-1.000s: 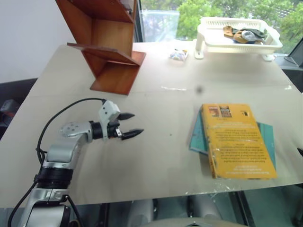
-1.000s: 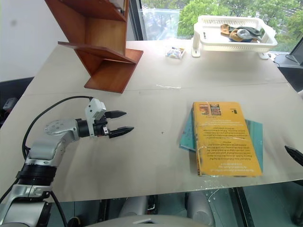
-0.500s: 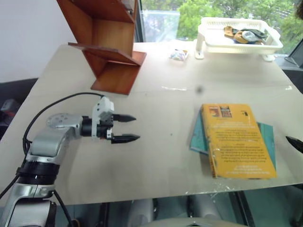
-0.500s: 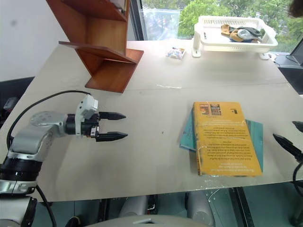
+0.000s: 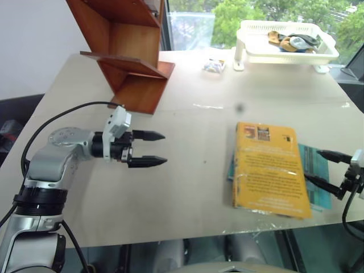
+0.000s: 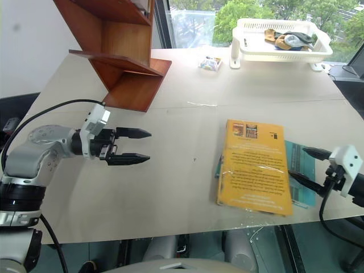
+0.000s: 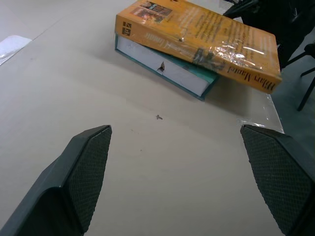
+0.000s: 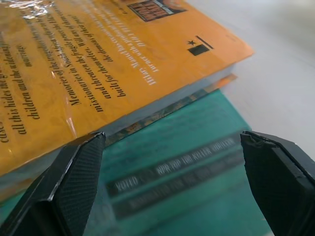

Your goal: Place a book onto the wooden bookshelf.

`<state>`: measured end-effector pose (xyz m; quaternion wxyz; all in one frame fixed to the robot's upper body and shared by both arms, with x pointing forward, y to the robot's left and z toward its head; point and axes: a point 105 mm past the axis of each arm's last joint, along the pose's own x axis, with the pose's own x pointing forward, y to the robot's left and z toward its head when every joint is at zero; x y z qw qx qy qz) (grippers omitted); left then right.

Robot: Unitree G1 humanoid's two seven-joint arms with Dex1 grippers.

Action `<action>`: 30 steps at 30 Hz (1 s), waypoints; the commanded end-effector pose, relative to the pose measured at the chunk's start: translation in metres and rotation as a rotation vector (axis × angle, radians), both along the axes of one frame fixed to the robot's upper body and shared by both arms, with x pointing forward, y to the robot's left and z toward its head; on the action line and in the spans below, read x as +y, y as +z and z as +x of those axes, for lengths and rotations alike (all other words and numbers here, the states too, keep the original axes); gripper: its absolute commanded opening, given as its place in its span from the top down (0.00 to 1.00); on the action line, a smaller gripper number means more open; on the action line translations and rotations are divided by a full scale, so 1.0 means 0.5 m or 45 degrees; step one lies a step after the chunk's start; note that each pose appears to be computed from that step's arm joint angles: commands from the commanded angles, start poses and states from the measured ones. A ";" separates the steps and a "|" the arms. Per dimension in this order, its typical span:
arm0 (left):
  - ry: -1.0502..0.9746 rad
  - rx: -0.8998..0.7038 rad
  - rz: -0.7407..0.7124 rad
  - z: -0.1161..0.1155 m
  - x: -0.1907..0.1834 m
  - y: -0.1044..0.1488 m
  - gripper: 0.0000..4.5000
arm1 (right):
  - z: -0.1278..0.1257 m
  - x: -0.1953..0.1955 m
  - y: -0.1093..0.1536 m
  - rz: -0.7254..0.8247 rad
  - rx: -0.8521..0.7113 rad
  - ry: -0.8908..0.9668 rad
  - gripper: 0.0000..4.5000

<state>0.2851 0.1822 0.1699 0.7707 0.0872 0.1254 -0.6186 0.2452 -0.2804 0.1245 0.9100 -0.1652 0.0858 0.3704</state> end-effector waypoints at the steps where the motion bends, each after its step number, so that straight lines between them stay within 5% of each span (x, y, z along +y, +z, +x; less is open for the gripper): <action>1: -0.043 -0.045 -0.018 -0.008 -0.013 0.020 0.01 | 0.013 0.014 0.021 -0.035 -0.033 -0.012 0.00; 20: -0.038 -0.016 -0.005 -0.009 -0.015 0.009 0.01 | 0.060 0.077 0.024 0.018 -0.041 0.049 0.00; 30: 0.001 0.077 -0.060 -0.006 -0.031 -0.013 0.01 | 0.041 0.018 0.035 0.005 -0.056 -0.014 0.00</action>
